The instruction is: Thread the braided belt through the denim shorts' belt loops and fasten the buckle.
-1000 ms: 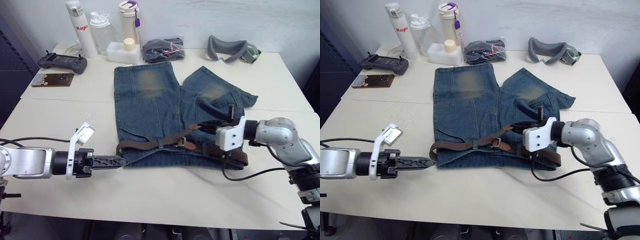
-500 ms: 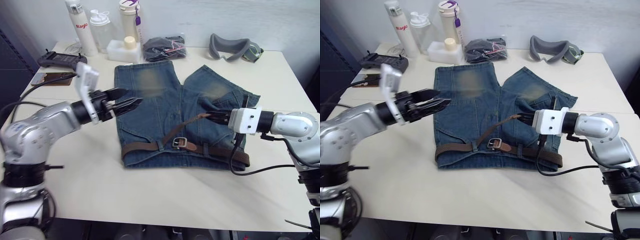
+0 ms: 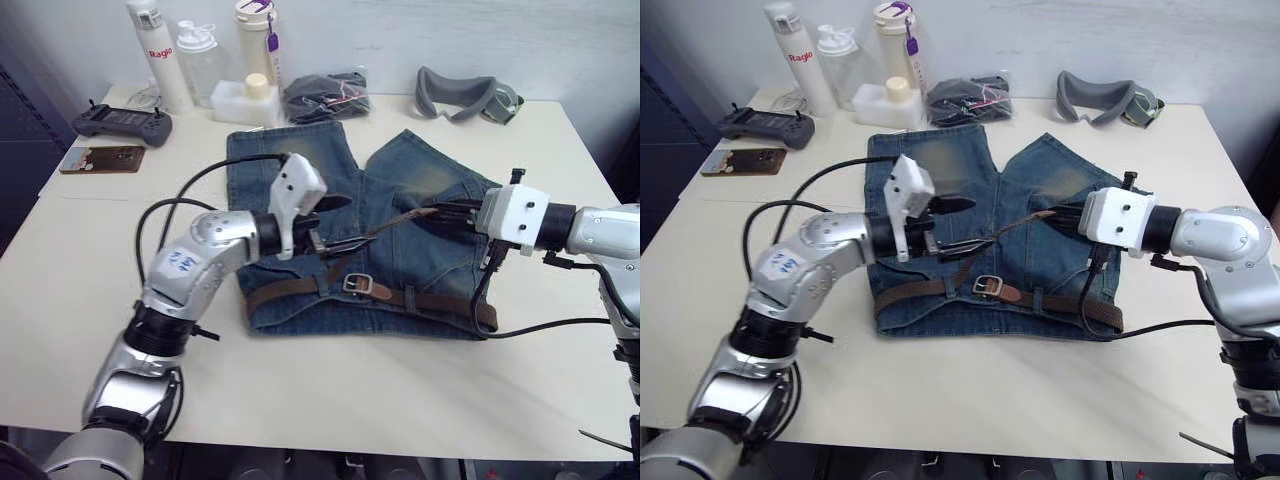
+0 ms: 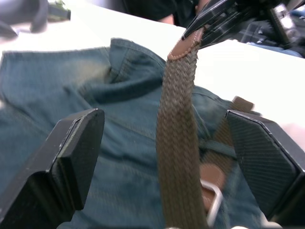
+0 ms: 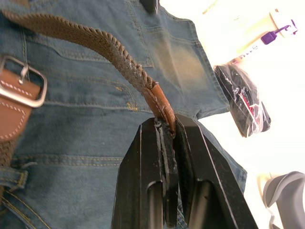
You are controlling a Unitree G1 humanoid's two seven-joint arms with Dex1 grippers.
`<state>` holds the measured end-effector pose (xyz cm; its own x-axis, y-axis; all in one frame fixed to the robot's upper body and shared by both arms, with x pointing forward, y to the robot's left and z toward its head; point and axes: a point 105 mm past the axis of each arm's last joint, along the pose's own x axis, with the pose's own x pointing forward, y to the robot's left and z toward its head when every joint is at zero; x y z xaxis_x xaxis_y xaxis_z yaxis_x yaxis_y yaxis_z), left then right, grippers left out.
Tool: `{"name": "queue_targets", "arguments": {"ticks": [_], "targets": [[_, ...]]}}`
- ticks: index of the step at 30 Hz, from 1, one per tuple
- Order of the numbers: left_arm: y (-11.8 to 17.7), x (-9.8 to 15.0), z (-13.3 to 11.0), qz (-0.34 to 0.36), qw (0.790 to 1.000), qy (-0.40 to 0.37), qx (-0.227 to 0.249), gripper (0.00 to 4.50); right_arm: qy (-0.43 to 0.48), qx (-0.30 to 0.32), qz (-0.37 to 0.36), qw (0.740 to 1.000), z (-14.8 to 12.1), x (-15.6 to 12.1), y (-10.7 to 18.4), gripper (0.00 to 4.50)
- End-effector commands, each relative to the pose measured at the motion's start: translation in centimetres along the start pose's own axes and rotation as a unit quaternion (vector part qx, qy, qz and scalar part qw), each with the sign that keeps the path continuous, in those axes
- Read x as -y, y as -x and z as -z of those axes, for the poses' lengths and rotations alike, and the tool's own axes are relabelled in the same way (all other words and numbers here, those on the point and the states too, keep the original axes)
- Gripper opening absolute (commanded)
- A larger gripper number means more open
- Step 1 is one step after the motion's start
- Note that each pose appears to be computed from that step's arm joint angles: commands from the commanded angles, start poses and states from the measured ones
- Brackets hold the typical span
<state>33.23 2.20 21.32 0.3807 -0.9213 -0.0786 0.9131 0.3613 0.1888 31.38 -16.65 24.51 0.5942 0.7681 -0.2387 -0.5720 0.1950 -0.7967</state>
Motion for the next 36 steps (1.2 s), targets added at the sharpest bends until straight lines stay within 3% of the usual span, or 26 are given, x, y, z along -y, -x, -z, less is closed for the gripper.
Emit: {"name": "queue_targets", "arguments": {"ticks": [1, 3, 10, 11, 15, 19, 24, 25, 30, 36], "targets": [[-1.6, 0.1, -0.7, -0.012, 0.998, -0.059, 0.005, 4.2, 0.001, 0.018, 0.011, 1.0, -1.6, 0.3, 0.2, 0.0], [-2.3, -0.1, -0.7, -0.025, 0.997, -0.073, 0.007, 3.6, -0.003, 0.018, 0.012, 1.0, -1.7, 0.3, 0.1, 0.0], [-2.8, 0.0, -1.1, -0.026, 0.994, -0.103, 0.029, 0.31, -0.031, 0.011, 0.005, 0.999, -1.7, -0.2, -0.1, 0.0], [-2.7, -0.2, -1.1, -0.028, 0.994, -0.106, 0.03, 0.07, -0.043, 0.007, 0.004, 0.999, -1.4, -0.3, -0.2, 0.0], [-2.0, -1.2, -0.2, -0.044, 0.992, -0.114, 0.019, 0.07, -0.134, 0.017, 0.009, 0.991, -1.2, -0.6, -0.3, 0.0], [-0.7, -2.5, 1.1, -0.078, 0.995, -0.062, 0.004, 0.0, -0.167, 0.007, -0.014, 0.986, -0.6, -3.0, -0.8, 1.67], [0.9, -3.6, 3.2, -0.121, 0.992, -0.003, -0.032, 0.0, -0.168, -0.023, -0.029, 0.985, 0.8, -6.8, -2.4, 4.25], [1.0, -3.6, 3.2, -0.123, 0.992, 0.001, -0.027, 0.0, -0.164, -0.029, -0.026, 0.986, 1.1, -7.5, -2.9, 4.45], [1.8, -4.0, 3.7, -0.139, 0.99, -0.01, -0.035, 0.0, -0.142, -0.053, -0.033, 0.988, 2.4, -10.6, -4.7, 4.45], [2.6, -4.3, 4.3, -0.147, 0.988, -0.016, -0.046, 0.0, -0.108, -0.069, -0.018, 0.992, 3.5, -11.3, -5.8, 4.45]]}}
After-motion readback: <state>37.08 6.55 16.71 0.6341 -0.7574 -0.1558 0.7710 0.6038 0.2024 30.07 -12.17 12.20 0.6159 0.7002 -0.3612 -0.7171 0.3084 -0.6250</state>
